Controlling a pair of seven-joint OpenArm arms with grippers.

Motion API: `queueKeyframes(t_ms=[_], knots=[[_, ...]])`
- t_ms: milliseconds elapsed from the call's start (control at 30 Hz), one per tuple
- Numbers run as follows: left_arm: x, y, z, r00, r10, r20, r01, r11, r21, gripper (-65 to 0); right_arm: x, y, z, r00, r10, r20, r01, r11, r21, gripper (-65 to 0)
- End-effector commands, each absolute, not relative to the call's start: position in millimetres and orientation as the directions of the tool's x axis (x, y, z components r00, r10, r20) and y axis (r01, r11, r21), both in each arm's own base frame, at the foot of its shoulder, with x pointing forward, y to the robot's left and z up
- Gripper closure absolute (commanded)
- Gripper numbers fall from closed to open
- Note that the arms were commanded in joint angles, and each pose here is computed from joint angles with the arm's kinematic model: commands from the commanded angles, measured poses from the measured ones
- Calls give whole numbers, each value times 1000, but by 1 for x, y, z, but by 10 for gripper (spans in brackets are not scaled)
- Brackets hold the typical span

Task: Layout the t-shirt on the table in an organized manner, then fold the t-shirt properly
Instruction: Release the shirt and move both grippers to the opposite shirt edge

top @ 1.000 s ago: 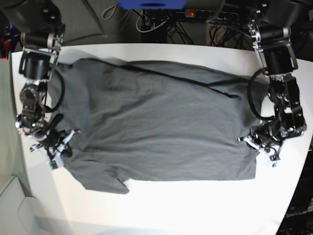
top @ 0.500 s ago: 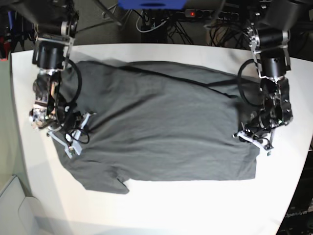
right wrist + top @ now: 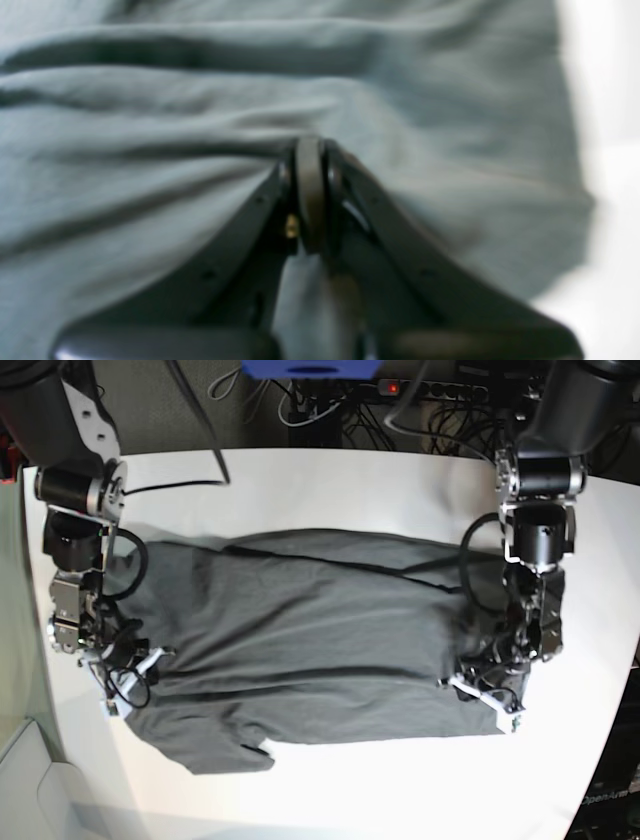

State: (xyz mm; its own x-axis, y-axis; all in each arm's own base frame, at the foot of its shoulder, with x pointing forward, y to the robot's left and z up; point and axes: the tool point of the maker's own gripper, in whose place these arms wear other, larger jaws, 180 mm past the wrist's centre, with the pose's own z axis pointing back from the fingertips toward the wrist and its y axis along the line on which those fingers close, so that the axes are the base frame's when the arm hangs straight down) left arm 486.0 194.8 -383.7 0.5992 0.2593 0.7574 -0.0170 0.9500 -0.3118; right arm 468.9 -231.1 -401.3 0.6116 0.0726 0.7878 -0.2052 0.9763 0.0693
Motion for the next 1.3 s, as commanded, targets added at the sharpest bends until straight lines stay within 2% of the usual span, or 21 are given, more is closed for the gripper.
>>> queueKeyframes(t_ms=[0,100,300,533,600,667,767,833,900,967,1100,1267], knots=[[514,197,-338,508,261,821,20,949,-314,-50,498,-235,-352,490,69,869,-210,977,41,0],[511,196,-313,520,195,832,69,961,-268,-50,494,-243,-328,438,131,890,-212,976,-39,0],[446,199,-289,514,98,852,138,971,-195,-50,457,-250,-284,363,232,903,-170,969,-181,-4],[344,275,-304,542,176,822,-80,984,-158,-55,397,-239,-309,455,307,836,-194,950,-243,-5],[322,291,-318,569,196,798,-130,980,-149,-105,383,-231,-319,472,302,828,-205,951,-230,-6],[305,296,-332,600,207,773,-153,978,-143,-189,372,-227,-324,480,298,825,-215,952,-218,-24],[283,298,-351,646,210,734,-168,977,-133,-342,359,-223,-329,486,293,823,-225,952,-206,-102],[276,298,-356,647,205,735,-167,978,-126,-402,353,-221,-330,488,290,823,-230,952,-200,-163],[272,300,-358,631,208,748,-174,977,-125,-413,346,-220,-332,492,293,820,-234,951,-199,-216],[271,303,-362,617,217,756,-183,974,-130,-414,342,-220,-332,490,299,819,-238,949,-205,-243],[273,296,-392,639,239,731,-179,971,-160,-415,334,-223,-329,488,307,817,-229,948,-220,-251],[298,275,-417,688,121,716,-86,993,-85,-415,331,-236,-321,482,297,824,-189,954,-233,-251]])
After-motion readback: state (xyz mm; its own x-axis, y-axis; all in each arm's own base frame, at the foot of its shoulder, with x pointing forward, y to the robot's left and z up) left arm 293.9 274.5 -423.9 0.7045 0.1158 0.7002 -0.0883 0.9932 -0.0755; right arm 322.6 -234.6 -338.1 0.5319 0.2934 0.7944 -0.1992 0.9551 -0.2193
